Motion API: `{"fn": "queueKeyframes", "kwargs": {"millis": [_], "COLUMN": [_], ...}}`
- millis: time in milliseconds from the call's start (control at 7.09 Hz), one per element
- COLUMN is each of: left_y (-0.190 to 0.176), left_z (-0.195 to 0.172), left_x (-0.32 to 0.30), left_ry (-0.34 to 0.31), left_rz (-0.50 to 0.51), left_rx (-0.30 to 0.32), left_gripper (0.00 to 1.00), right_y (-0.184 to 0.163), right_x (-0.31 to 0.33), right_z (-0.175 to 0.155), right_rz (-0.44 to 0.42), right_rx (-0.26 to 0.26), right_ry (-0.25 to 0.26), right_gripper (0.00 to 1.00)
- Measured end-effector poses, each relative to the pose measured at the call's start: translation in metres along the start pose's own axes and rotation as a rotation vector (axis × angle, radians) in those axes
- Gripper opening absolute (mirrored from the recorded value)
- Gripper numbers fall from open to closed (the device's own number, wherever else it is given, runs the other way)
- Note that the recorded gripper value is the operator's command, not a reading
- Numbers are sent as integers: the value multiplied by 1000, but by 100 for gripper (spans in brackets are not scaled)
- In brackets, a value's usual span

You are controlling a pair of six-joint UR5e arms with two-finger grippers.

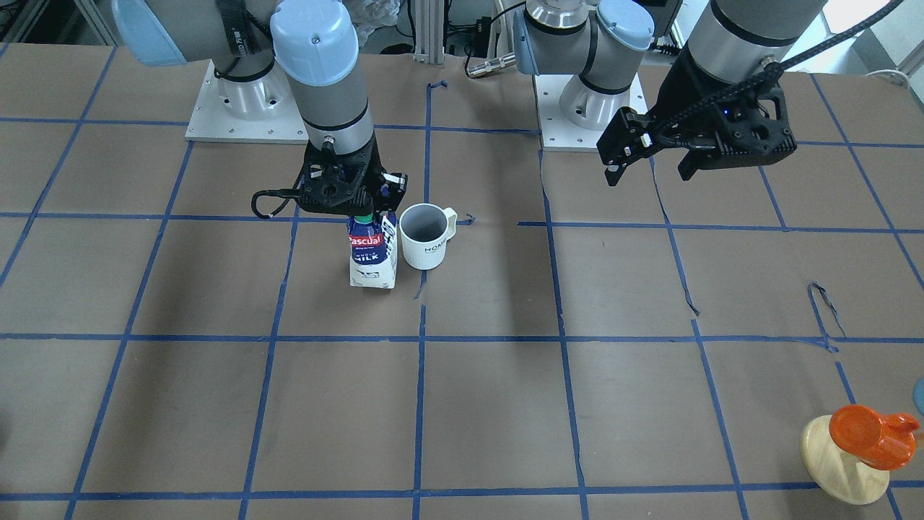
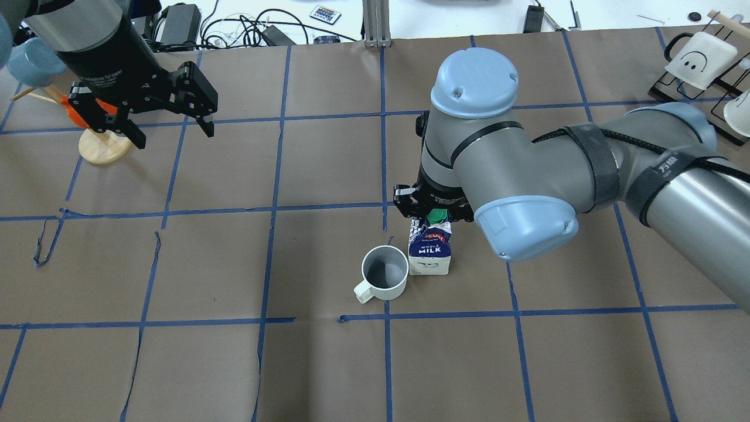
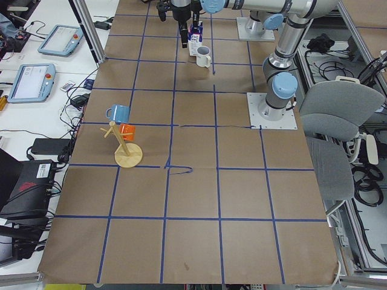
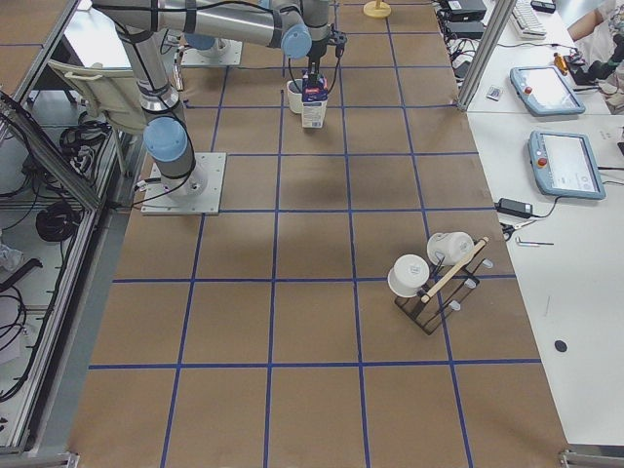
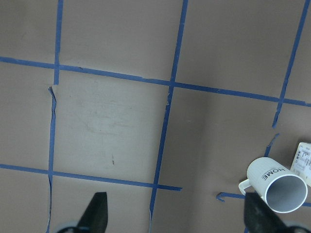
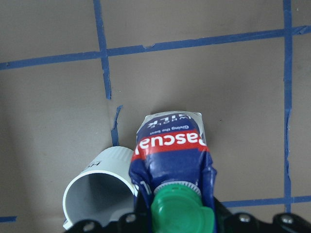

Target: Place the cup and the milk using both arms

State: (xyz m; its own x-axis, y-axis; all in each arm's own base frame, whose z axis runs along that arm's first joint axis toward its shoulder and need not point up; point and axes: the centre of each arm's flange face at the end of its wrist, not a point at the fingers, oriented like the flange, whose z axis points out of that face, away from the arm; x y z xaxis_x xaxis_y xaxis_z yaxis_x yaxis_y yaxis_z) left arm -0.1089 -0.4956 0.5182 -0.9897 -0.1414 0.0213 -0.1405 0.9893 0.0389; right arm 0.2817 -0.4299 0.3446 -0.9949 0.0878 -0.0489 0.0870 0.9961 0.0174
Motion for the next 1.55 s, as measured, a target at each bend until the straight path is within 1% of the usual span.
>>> {"fn": "queueKeyframes", "kwargs": {"millis": [282,564,705,987,1269,1410,1551], "left_y": [1,1,1,1,1,1,1], "left_z": [-1,-1,-1,-1,-2,-2,-2], "left_x": [0,0,-1,-2,-3,-3,-3], "left_ry": [0,0,-2,-3,-3,-3,-3], "left_rz": [2,3,2,0,-1,-2,-2], "left_rx": [2,3,3,4,5,5,6], "left_gripper": [100,100,100,100,100,100,100], "right_y": [4,3,-3,-34,-75,-92,-101], "right_x": [-1,-2,-2,6,56,83,105], "right_z": [5,0,-13,-65,-117,-134,-143], "right_rz": [-5,-6,-6,-10,33,25,-6], "right_rx": [-9,2,26,94,126,143,147], "right_ry": [3,0,-6,-9,-4,0,14], "right_gripper": [100,100,100,100,100,100,100]}}
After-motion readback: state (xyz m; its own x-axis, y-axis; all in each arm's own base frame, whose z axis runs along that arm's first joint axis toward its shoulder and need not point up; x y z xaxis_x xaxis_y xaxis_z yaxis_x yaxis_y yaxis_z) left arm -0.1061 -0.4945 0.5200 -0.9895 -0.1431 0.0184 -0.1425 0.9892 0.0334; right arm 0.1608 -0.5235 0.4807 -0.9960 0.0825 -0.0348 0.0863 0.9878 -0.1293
